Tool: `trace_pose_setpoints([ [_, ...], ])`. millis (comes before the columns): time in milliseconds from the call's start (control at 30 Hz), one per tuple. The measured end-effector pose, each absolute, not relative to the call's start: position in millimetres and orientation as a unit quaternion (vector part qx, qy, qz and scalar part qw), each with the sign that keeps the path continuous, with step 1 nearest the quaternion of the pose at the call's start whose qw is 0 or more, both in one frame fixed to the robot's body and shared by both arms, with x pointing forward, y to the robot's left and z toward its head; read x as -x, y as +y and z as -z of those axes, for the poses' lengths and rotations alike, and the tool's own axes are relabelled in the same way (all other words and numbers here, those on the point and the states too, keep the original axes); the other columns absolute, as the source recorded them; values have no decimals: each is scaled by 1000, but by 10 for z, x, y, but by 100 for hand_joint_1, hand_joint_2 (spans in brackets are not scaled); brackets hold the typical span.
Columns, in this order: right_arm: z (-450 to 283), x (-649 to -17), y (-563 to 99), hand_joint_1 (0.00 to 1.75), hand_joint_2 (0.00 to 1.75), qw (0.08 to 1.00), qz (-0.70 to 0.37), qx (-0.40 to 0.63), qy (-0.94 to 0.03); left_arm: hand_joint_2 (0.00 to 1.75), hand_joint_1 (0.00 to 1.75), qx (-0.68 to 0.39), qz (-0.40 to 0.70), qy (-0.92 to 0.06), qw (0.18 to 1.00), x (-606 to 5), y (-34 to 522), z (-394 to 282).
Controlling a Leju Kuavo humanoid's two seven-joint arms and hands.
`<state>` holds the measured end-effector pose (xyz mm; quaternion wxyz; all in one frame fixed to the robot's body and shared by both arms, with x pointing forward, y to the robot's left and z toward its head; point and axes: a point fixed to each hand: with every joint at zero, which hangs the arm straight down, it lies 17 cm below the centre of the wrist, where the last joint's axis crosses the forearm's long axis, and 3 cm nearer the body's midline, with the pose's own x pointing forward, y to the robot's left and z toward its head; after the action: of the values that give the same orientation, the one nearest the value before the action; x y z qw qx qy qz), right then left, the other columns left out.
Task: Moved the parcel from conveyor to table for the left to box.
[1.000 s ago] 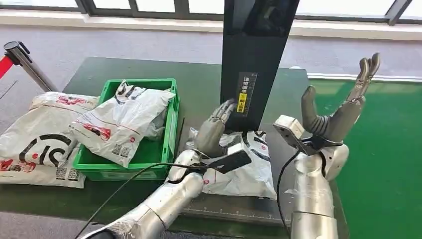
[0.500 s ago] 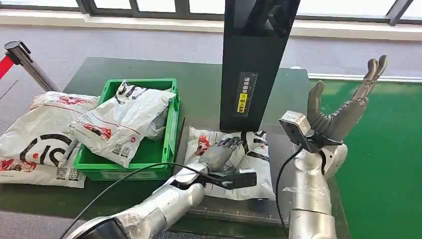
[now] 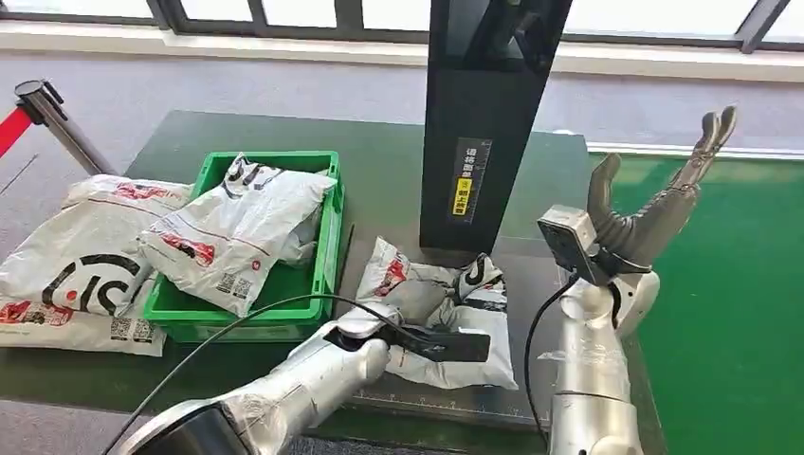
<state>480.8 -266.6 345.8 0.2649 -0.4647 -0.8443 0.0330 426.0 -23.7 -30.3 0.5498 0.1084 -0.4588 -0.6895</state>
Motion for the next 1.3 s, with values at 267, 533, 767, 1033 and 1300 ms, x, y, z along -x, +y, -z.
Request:
trace_pose_setpoints([
  [267, -3371, -4836, -2723, 0, 175, 278, -29, 465, -840, 175, 175, -135, 684, -467, 544, -4354, -136, 291],
  [533, -3237, -4824, -2739, 0, 175, 285, -48, 476, -831, 175, 175, -306, 561, -606, 474, -4853, 61, -414],
  [767, -3198, -4816, -2736, 0, 175, 288, -51, 476, -829, 175, 175, -312, 562, -603, 473, -4856, 120, -384],
  [1033, -3118, -4788, -2749, 0, 175, 291, -64, 485, -822, 175, 175, -424, 488, -705, 291, -4929, 57, -1500],
  [1300, -3134, -4756, -2799, 0, 175, 288, -61, 490, -821, 175, 175, -524, 276, -754, 284, -4959, 1207, -2890],
])
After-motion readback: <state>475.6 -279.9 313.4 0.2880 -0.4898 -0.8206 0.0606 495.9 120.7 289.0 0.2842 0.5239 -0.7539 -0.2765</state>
